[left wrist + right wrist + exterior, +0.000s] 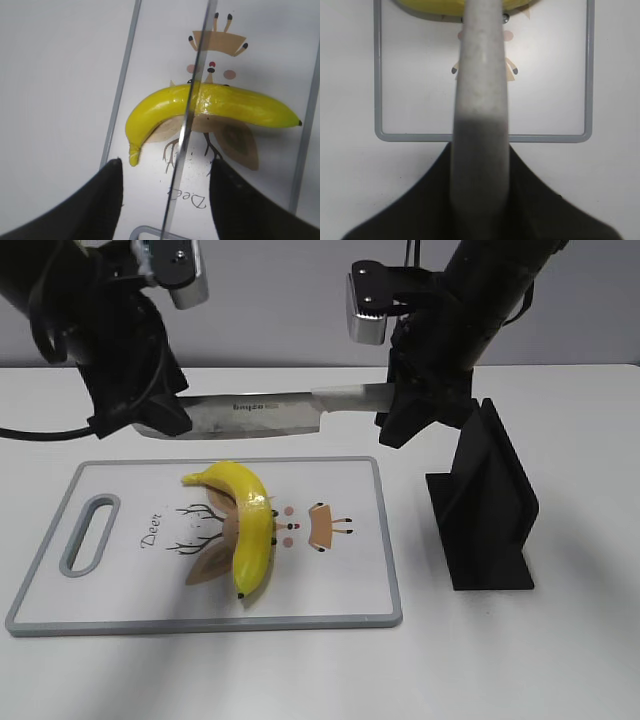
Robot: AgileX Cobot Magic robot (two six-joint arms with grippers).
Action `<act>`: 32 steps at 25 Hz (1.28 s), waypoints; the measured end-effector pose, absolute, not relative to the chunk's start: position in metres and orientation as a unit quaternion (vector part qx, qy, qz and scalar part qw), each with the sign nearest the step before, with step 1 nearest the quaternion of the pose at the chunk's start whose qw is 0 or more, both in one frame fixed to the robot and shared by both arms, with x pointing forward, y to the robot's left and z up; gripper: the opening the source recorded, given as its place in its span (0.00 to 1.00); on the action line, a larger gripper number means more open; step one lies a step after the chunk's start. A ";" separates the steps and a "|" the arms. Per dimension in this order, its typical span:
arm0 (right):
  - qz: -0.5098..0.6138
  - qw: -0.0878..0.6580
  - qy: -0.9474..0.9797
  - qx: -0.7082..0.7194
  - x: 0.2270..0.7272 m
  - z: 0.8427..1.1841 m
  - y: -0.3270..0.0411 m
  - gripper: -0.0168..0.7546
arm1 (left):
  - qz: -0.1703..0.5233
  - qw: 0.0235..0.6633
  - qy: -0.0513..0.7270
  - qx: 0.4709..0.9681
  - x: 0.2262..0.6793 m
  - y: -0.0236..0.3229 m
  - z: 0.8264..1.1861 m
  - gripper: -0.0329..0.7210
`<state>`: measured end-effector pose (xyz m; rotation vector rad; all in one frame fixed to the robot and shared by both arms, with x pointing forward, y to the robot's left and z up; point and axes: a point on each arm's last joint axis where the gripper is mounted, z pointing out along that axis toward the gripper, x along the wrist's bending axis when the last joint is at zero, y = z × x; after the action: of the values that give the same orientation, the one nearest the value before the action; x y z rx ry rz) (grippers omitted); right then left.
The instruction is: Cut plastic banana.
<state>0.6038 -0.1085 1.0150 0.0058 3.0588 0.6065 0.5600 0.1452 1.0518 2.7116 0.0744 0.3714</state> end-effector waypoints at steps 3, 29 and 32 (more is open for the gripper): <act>0.195 0.012 0.981 0.001 0.604 1.015 -0.109 0.24 | 0.126 0.197 0.028 0.972 0.564 0.144 1.045 0.72; 0.165 -0.063 0.984 0.020 0.631 0.897 -0.099 0.26 | 0.082 0.150 0.087 0.981 0.579 0.143 0.910 0.04; 0.162 -0.064 0.985 0.020 0.632 0.896 -0.099 0.26 | 0.079 0.148 0.086 0.982 0.581 0.142 0.906 0.04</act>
<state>0.6319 -0.0988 0.8964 0.0652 3.2248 0.5309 0.5813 0.1420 0.9063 2.8237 0.2474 0.2262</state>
